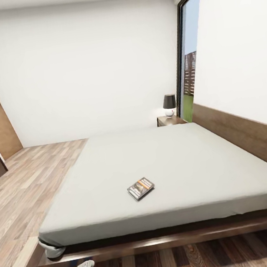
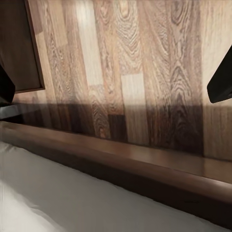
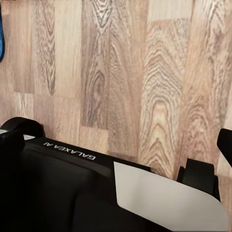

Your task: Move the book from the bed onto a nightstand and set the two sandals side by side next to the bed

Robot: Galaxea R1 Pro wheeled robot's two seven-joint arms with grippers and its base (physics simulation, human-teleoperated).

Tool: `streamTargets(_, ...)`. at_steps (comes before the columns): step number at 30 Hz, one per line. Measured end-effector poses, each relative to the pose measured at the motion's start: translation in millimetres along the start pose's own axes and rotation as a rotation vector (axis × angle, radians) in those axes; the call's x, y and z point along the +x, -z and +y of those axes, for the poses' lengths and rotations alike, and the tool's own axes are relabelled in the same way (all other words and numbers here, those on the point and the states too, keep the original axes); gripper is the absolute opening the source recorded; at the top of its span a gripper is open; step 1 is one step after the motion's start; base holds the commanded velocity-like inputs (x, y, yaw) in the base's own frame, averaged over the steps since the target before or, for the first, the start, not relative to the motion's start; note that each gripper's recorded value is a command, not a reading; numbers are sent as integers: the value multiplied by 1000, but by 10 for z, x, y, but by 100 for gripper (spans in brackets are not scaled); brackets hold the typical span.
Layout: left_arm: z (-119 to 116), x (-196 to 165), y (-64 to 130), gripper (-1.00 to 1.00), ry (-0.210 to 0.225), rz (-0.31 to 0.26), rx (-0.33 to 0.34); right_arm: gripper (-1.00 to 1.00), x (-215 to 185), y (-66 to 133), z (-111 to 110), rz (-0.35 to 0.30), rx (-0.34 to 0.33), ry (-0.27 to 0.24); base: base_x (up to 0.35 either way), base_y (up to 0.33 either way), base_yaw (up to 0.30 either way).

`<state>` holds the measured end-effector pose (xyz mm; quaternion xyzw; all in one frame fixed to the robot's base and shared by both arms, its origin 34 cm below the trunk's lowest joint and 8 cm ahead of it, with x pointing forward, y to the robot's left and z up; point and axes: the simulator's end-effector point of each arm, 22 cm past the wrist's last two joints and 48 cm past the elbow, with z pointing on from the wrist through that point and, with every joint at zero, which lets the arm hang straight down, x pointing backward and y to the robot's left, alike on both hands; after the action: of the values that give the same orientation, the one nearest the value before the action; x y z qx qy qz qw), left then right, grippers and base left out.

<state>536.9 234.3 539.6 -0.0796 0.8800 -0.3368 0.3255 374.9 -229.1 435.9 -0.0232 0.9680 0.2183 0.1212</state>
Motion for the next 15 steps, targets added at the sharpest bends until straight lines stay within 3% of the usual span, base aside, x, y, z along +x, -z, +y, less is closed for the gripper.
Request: streamTargets(15,-172,-159,140,100,1,1,-1,100,-91,236,113,0,0,0,0,0,0)
